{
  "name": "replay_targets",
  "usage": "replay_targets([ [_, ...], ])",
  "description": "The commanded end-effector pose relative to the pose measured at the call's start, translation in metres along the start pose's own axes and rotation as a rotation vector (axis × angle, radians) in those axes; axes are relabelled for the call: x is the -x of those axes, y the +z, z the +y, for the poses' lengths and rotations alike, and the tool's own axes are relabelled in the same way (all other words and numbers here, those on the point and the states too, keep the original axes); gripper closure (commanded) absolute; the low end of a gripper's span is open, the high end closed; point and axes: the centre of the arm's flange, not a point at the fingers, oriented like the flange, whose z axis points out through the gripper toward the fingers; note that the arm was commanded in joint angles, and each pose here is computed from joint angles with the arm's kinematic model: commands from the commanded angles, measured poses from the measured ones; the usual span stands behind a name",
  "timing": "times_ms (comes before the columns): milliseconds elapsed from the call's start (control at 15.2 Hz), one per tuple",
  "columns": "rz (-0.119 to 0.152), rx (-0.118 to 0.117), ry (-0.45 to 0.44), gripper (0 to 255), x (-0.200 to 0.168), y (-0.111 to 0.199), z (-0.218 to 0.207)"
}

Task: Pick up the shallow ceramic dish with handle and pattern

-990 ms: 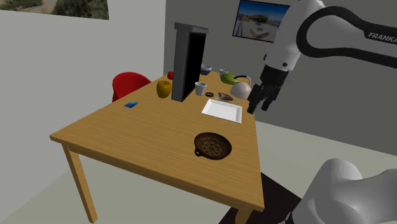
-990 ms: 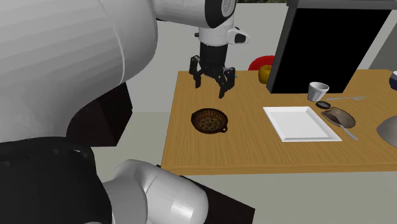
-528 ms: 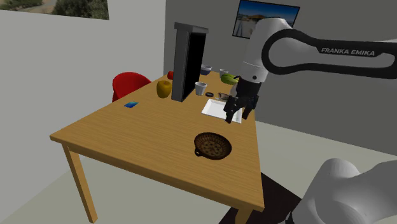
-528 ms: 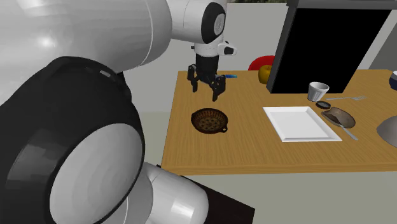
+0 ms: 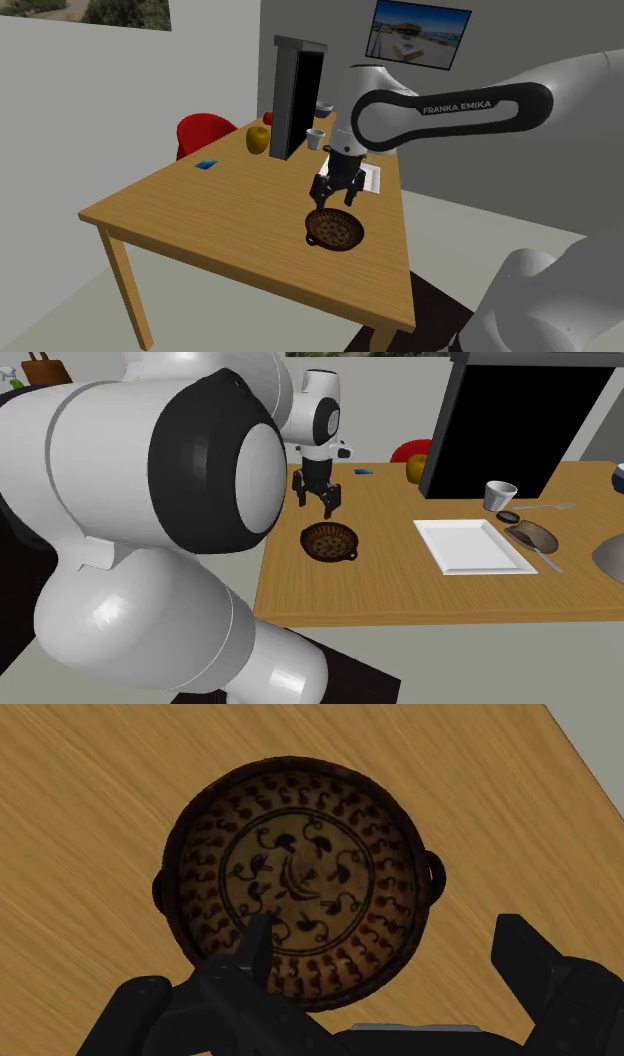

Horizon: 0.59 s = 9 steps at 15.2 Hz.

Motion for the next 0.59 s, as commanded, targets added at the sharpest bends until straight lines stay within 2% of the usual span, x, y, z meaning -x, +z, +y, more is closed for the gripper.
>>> replay_targets([
  [0, -0.008, 0.007, 0.012, 0, -0.013, 0.019, -0.014],
  [264, -0.024, 0.020, 0.033, 0, -0.038, 0.053, -0.041],
  [528, -0.024, 0.020, 0.033, 0, -0.039, 0.074, -0.040],
])
